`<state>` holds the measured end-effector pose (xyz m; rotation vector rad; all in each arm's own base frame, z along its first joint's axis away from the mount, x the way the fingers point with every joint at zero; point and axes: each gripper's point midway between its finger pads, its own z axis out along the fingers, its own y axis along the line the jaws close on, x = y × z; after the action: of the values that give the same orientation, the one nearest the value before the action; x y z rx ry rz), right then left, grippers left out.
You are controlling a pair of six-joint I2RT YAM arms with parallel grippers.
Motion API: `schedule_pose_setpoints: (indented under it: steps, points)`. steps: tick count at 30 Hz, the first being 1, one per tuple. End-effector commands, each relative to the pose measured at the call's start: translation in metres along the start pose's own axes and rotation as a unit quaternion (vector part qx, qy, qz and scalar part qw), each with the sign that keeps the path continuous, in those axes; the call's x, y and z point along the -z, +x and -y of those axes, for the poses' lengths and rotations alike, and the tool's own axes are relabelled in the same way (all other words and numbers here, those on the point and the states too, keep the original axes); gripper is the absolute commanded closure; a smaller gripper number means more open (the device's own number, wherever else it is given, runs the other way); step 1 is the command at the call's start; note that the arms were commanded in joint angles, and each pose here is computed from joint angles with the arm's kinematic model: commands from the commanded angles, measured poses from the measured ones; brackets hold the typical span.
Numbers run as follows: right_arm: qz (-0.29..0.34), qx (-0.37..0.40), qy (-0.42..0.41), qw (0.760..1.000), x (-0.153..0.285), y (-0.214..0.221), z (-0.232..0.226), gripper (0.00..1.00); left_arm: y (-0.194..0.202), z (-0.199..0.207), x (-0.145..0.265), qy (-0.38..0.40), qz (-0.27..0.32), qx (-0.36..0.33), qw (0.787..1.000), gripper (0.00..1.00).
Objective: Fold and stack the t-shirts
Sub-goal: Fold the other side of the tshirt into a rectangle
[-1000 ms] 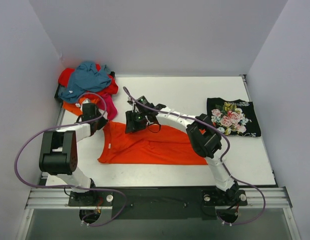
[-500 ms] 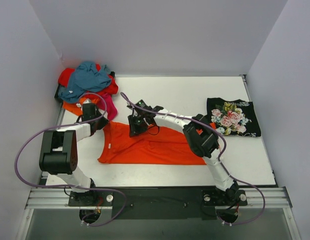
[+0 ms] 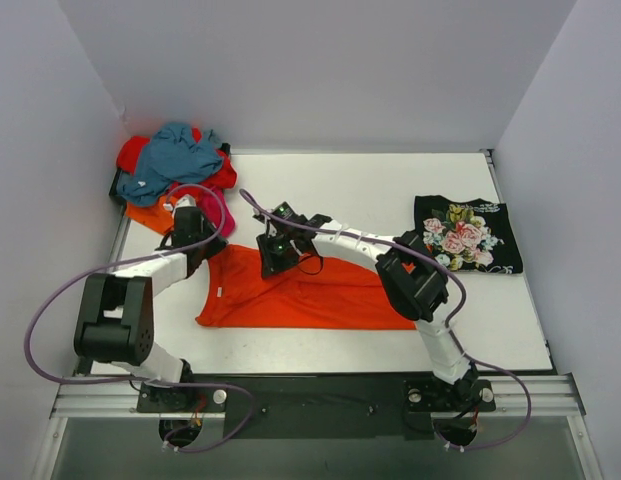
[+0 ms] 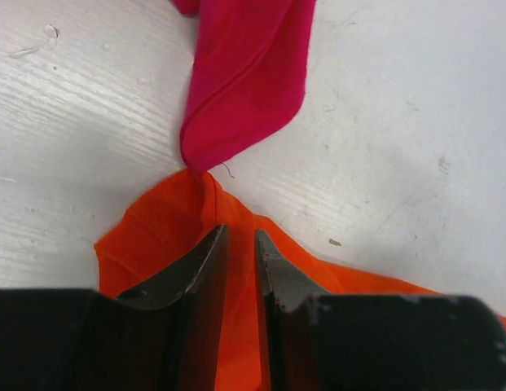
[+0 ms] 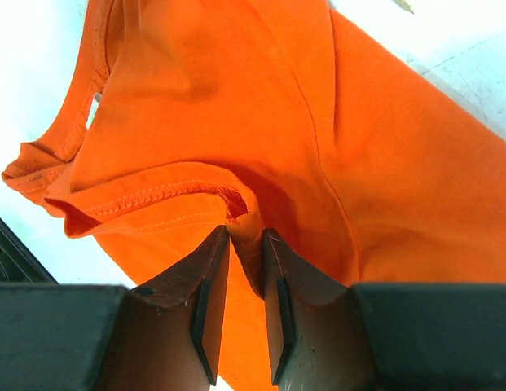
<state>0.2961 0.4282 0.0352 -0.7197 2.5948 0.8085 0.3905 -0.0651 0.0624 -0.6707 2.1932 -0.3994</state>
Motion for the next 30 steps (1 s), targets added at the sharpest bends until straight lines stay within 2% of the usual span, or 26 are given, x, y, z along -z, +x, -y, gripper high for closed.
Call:
schedule_pose_setpoints:
  steps: [1,5,8,12,15,18,25,27,30]
  points:
    - [0.011,0.015,-0.011,1.0,0.026,-0.002,-0.015,0.81,-0.007,0.003,-0.018,-0.005,-0.009,-0.004,1.0,0.7]
    - [0.011,0.007,-0.015,1.0,0.034,0.009,-0.014,0.86,-0.006,0.005,-0.029,-0.002,-0.024,0.007,1.0,0.71]
    - [-0.001,-0.001,-0.016,1.0,0.038,0.027,-0.011,0.86,-0.004,-0.002,-0.035,-0.012,-0.032,0.013,0.999,0.71]
    - [-0.007,-0.012,-0.015,1.0,0.048,0.049,-0.005,0.77,-0.001,-0.008,-0.039,-0.02,-0.036,0.013,0.999,0.71]
    - [0.0,-0.011,-0.013,1.0,0.06,0.059,-0.003,0.6,-0.002,-0.011,-0.04,-0.024,-0.035,0.013,0.999,0.71]
    - [0.008,-0.014,-0.011,1.0,0.077,0.066,0.002,0.53,-0.008,-0.009,-0.036,-0.022,-0.027,0.009,0.999,0.71]
    - [0.073,-0.079,-0.05,0.993,0.126,0.047,0.021,0.47,-0.038,0.011,-0.001,-0.008,0.024,-0.005,1.0,0.69]
    - [0.112,-0.081,-0.064,0.988,0.135,0.032,0.019,0.47,-0.046,0.016,0.012,-0.007,0.043,-0.004,0.999,0.67]
    - [0.151,-0.082,-0.075,0.982,0.139,0.015,0.016,0.47,-0.039,0.02,0.028,-0.004,0.042,-0.005,0.999,0.67]
